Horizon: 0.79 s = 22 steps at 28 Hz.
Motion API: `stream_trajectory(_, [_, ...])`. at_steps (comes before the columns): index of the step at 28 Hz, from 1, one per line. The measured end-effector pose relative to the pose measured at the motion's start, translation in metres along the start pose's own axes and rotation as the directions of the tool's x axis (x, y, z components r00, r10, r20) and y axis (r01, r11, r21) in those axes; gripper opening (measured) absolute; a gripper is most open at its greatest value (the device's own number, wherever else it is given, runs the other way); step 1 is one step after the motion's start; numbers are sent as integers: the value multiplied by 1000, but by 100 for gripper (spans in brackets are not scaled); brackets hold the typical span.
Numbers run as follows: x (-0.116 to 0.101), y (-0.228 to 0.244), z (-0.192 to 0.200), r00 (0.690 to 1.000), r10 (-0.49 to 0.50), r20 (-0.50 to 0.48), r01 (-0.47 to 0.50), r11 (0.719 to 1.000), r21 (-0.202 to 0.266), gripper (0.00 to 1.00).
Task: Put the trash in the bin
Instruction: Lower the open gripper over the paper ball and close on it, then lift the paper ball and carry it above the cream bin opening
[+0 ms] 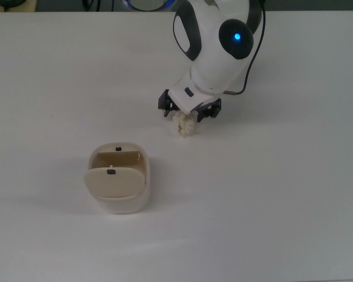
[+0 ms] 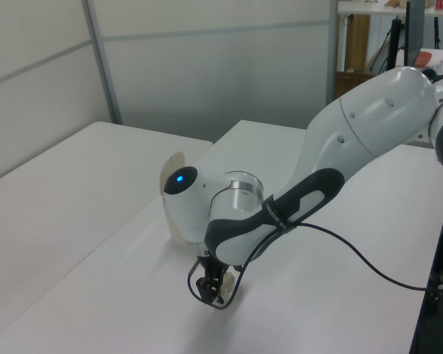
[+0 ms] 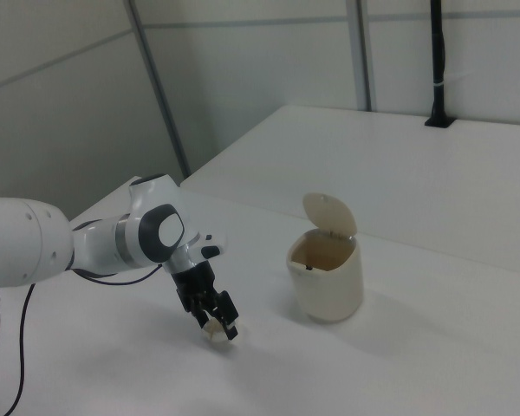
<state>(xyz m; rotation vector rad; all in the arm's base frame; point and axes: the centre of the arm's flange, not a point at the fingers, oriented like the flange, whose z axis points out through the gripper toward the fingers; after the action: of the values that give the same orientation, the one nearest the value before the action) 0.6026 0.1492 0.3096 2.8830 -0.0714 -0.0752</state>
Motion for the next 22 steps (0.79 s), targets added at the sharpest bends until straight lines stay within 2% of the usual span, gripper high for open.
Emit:
stream_trajectory(1, [0,0,2,1000,1,0,-1,1000,-3,95])
stream_trajectory(3, [1,-1,6,1000,1,1,-1,1000,-9,81])
stream_trajectory(4, [1,-2,7,1000,1,1,-1,1000,-10,81])
stream_trajectory(5, [1,-2,7,1000,1,-1,-1,1000,-9,74])
stream_trajectory(9, [3,-2,3,1000,3,-8,-3,1000,-6,59])
stream_trajectory(14, [9,-1,-8,999,13,-31,-13,1000,2,44])
stream_trajectory(15, [11,0,-14,999,17,-41,-17,1000,5,37])
stream_trajectory(20, [17,7,-43,996,36,-80,-35,999,16,28])
stream_trajectory(22, [18,13,-61,995,49,-86,-48,999,18,28])
